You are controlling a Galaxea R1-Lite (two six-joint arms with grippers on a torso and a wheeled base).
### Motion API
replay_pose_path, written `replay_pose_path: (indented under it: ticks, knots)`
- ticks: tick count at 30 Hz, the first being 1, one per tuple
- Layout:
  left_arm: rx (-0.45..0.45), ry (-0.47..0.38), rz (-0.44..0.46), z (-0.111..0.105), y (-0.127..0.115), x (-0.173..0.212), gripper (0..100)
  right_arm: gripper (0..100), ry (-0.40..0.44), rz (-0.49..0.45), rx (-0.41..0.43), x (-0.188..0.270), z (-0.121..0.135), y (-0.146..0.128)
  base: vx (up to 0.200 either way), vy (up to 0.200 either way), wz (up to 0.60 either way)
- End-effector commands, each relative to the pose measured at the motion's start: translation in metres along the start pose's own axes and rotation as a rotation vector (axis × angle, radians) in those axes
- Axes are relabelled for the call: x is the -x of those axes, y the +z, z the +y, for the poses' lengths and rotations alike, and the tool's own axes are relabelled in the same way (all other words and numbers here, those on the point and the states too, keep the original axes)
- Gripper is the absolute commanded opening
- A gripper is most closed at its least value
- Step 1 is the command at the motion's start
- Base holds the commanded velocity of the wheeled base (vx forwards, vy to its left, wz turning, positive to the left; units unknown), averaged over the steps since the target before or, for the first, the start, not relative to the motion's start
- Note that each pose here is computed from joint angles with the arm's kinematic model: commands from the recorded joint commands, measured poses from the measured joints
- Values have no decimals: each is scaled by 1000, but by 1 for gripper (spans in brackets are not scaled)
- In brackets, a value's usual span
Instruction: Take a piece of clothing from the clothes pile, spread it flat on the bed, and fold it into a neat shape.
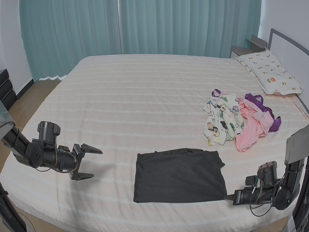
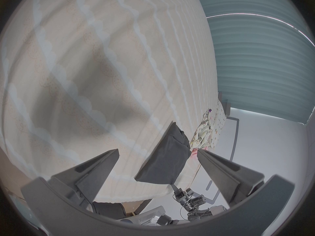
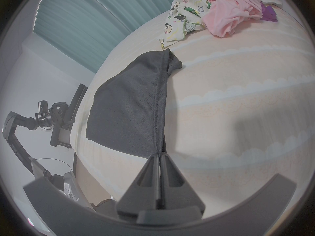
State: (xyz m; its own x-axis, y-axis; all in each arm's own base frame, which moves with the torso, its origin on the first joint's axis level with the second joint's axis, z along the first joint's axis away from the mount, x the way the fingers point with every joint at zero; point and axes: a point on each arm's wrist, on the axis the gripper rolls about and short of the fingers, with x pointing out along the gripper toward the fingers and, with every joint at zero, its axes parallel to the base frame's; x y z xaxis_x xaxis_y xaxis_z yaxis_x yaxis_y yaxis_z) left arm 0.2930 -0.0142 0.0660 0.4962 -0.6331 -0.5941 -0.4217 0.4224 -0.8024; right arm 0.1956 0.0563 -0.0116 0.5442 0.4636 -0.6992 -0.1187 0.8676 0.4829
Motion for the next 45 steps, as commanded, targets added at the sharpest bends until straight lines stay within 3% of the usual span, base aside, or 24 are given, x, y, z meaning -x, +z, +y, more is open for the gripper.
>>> replay_pose_path:
  ticks: [1,2,3,14,20,27,37,45]
  knots:
    - [1,1,1,0,0,0,100,0,-16,18,-6,2,-1,-5,0,0,0]
    - [1,1,1,0,0,0,100,0,-16,18,-6,2,-1,-5,0,0,0]
    - [1,1,1,0,0,0,100,100,-16,18,-2,2,-1,-5,0,0,0]
    - [0,1,1,1,0,0,100,100,6,-30,3,0,0,2,0,0,0]
    - [0,0,0,0,0,0,100,100,53,-138,-103,-12,2,21,0,0,0]
    - [6,1,0,1,1,-1,100,100,65,-169,-120,-23,-1,29,0,0,0]
    - [4,-1,-2,0,2,-2,100,100,62,-203,-210,-31,-10,40,0,0,0]
    - [7,3,-1,1,2,-2,100,100,72,-220,-204,-33,-10,43,-200,0,0]
